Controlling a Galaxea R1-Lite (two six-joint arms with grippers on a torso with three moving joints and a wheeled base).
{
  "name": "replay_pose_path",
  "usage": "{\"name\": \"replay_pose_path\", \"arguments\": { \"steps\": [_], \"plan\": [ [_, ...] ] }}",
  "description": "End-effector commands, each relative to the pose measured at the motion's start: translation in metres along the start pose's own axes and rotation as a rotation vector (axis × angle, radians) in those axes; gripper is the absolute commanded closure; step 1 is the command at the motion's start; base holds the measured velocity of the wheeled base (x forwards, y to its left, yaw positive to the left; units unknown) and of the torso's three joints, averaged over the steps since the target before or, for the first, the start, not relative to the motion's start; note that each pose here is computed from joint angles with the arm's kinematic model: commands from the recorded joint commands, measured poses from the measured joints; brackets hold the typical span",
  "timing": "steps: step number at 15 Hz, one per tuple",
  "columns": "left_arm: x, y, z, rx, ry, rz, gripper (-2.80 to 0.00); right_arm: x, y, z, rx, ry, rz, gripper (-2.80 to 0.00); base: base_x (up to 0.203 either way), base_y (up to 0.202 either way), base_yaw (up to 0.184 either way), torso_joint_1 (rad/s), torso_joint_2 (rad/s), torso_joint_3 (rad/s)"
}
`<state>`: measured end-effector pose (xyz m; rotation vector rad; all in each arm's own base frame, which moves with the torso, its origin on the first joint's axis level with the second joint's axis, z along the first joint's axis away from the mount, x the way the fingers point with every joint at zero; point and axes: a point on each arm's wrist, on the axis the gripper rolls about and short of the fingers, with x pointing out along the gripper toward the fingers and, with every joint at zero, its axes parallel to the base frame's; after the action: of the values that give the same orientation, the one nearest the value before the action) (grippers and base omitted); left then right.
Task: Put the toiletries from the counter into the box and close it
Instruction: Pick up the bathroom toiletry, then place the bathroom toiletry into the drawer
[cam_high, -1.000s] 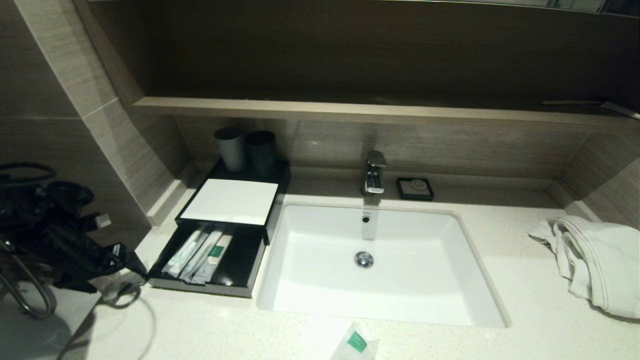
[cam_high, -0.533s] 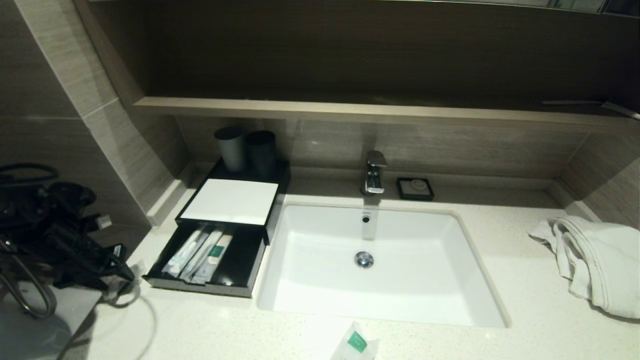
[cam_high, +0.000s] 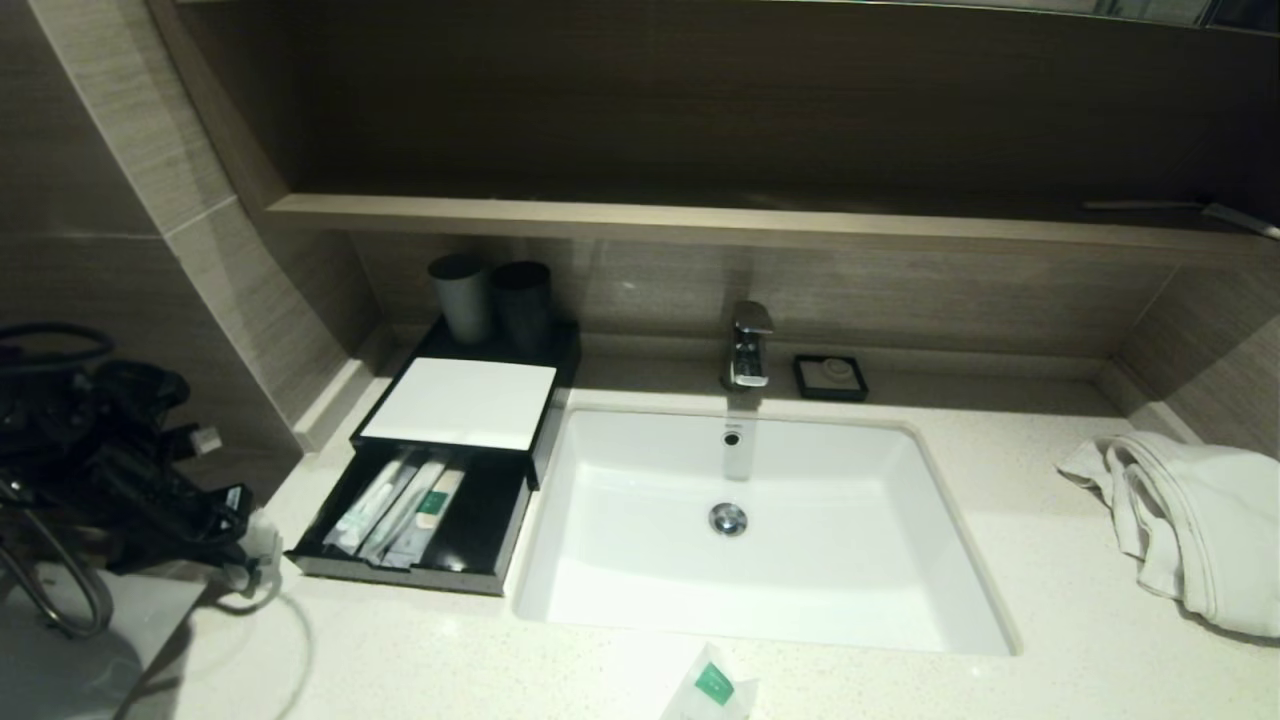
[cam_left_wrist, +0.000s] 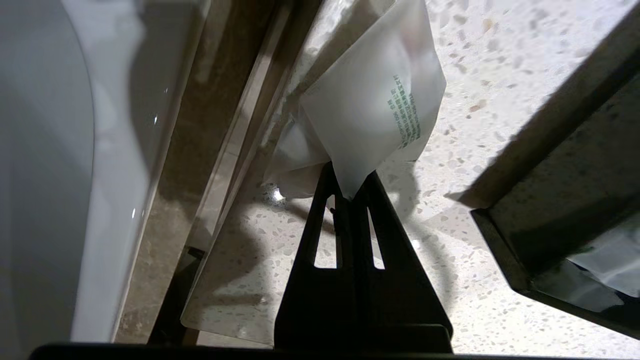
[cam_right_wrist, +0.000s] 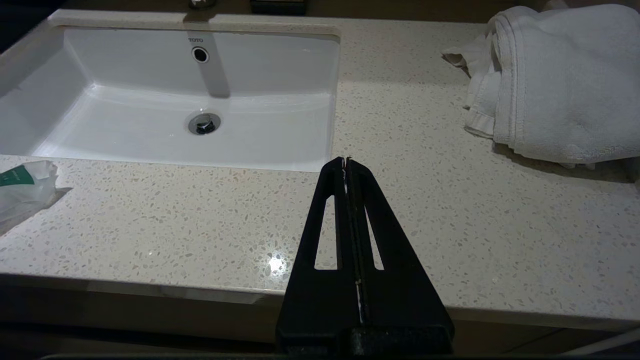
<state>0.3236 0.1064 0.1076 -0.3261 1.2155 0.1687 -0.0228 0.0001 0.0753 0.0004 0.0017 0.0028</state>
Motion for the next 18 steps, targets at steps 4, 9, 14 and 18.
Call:
{"name": "replay_pose_path", "arguments": {
  "steps": [4,9,14,18],
  "plan": [
    [-0.038,-0.007,0.000,0.014,-0.107,-0.014,0.00,0.000,0.000,0.000,0.000,0.000,0.000,0.00,0.000,0.000,0.000,0.000,0.00,0.000],
    [-0.069,-0.057,-0.011,0.094,-0.182,-0.084,0.00,0.000,0.000,0.000,0.000,0.000,0.000,0.00,0.000,0.000,0.000,0.000,0.00,0.000],
    [-0.083,-0.120,-0.010,0.240,-0.240,-0.181,0.00,0.000,0.000,0.000,0.000,0.000,0.000,0.00,0.000,0.000,0.000,0.000,0.00,0.000],
    [-0.080,-0.151,-0.018,0.327,-0.225,-0.219,0.00,0.000,0.000,0.000,0.000,0.000,0.000,0.00,0.000,0.000,0.000,0.000,0.00,0.000]
  ]
}}
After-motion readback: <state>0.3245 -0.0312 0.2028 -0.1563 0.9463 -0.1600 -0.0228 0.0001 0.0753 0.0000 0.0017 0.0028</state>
